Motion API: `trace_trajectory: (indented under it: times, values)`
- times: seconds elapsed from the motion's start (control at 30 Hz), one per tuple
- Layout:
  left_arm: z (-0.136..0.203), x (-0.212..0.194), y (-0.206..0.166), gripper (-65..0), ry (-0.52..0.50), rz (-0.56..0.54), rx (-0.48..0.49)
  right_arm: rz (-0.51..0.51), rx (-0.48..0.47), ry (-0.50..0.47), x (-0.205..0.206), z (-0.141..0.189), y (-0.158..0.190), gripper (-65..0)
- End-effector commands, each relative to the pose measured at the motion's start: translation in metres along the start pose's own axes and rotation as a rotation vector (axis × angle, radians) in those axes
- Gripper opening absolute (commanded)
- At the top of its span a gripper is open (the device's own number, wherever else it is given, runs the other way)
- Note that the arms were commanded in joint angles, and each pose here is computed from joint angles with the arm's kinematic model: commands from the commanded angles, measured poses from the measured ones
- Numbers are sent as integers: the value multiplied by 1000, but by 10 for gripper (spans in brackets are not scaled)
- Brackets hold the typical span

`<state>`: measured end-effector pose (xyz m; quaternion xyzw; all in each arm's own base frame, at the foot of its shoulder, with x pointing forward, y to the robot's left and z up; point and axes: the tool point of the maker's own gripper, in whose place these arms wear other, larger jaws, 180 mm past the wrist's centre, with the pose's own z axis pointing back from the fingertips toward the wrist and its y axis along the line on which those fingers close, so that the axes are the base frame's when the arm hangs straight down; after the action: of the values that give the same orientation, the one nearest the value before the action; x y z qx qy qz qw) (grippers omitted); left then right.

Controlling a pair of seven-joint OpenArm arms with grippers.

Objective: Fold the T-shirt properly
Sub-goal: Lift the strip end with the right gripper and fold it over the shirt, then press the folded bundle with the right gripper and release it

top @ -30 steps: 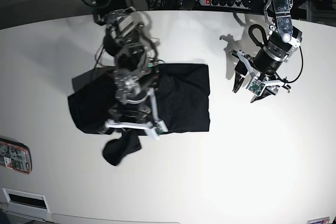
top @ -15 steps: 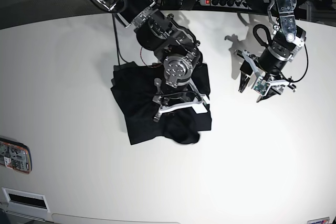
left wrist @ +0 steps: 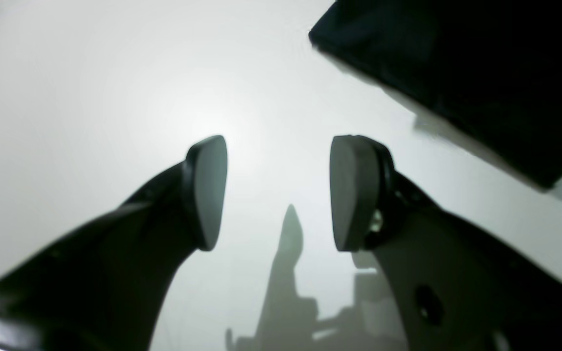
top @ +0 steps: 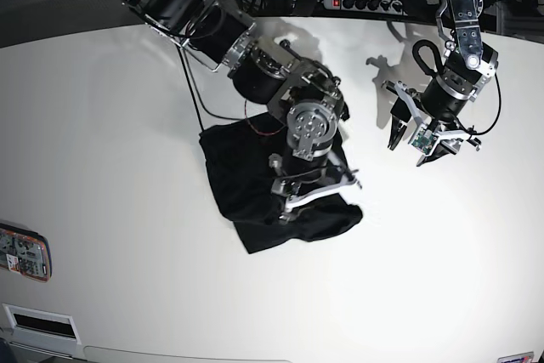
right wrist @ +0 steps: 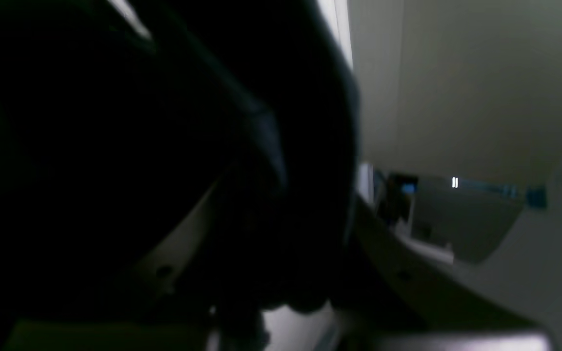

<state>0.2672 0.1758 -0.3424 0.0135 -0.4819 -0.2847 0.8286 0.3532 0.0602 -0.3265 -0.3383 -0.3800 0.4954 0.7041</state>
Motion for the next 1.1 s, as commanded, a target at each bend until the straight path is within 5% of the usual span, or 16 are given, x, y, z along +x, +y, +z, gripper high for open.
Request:
trace_trajectory:
  times: [0.0,0.4,0.6,0.73,0.87,1.07]
  values:
    - [1,15,5,-344,-53,-5,14,-2,-42,-18,10,1,-12,-650]
    - [2,14,5,-344,-50,-4,13,137,24,-101,15,-2,79,-650]
    - [3,12,6,-344,-48,-3,16,100,37,-182,31,14,80,-271]
    - [2,13,5,-344,-49,-4,13,24,39,-276,51,36,72,-117]
    - [1,14,5,-344,-51,-4,13,-128,62,-434,80,71,52,-70]
    - [2,15,7,-344,-53,-5,19,-325,127,-459,71,71,27,-69]
